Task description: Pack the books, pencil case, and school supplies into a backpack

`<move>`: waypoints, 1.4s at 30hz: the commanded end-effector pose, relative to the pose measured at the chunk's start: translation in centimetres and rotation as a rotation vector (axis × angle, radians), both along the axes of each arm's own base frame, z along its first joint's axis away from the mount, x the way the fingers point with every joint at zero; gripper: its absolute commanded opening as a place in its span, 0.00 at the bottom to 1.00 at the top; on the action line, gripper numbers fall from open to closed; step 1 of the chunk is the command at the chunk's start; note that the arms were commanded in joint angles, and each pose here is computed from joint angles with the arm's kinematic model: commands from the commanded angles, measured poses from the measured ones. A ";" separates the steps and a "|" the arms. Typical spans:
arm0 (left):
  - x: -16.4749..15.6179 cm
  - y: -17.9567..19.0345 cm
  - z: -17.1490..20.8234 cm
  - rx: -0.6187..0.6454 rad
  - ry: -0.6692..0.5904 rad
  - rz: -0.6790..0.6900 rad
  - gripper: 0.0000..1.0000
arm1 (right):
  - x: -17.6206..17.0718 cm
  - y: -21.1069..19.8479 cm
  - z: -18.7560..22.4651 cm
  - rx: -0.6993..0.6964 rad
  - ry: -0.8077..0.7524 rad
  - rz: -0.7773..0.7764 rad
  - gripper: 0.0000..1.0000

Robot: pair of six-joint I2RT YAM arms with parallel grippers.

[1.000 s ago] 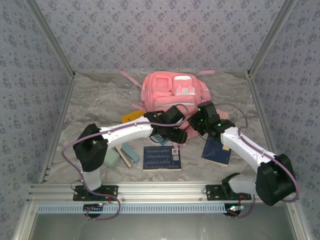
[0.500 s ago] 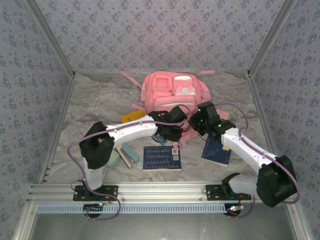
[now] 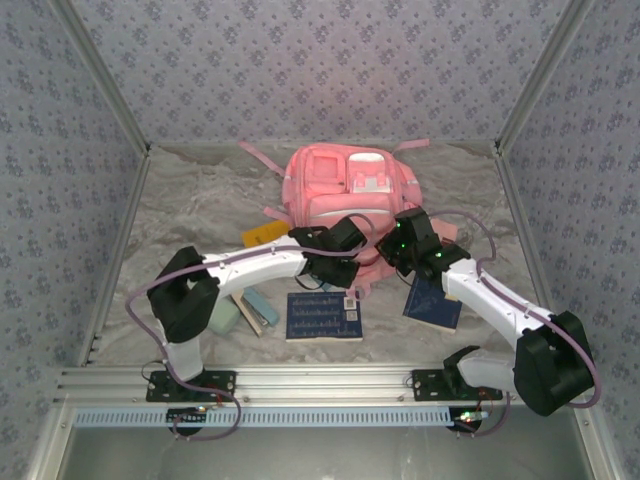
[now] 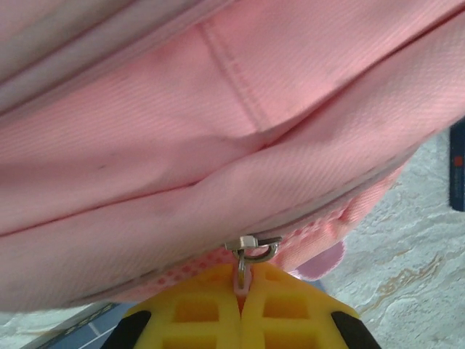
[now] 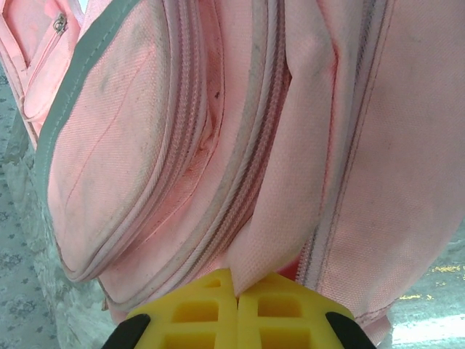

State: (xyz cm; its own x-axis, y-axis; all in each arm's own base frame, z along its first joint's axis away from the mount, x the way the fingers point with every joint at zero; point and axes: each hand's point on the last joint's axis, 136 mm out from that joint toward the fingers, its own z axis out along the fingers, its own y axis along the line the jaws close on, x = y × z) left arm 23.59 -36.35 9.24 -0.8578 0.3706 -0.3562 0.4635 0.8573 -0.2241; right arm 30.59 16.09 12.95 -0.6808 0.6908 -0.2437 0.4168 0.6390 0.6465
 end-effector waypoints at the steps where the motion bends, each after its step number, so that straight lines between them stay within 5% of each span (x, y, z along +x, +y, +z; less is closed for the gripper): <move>1: 0.1 2.5 0.6 0.030 -0.011 0.013 0.00 | 0.3 -1.1 1.1 -0.052 -0.039 -0.012 0.00; 15: 1.9 8.8 0.0 0.068 0.006 0.112 0.00 | 1.3 -2.6 3.4 -0.055 -0.092 -0.008 0.00; 36: 10.4 13.0 -0.6 0.014 0.023 0.250 0.00 | 2.0 -1.2 3.7 -0.073 -0.084 0.243 0.00; 39: 9.8 11.8 0.4 -0.055 0.024 0.233 0.00 | 2.0 -1.5 3.7 -0.094 -0.046 0.252 0.34; 42: 8.6 10.5 1.4 -0.095 0.015 0.199 0.00 | 1.9 -2.8 4.8 -0.140 -0.037 0.172 0.48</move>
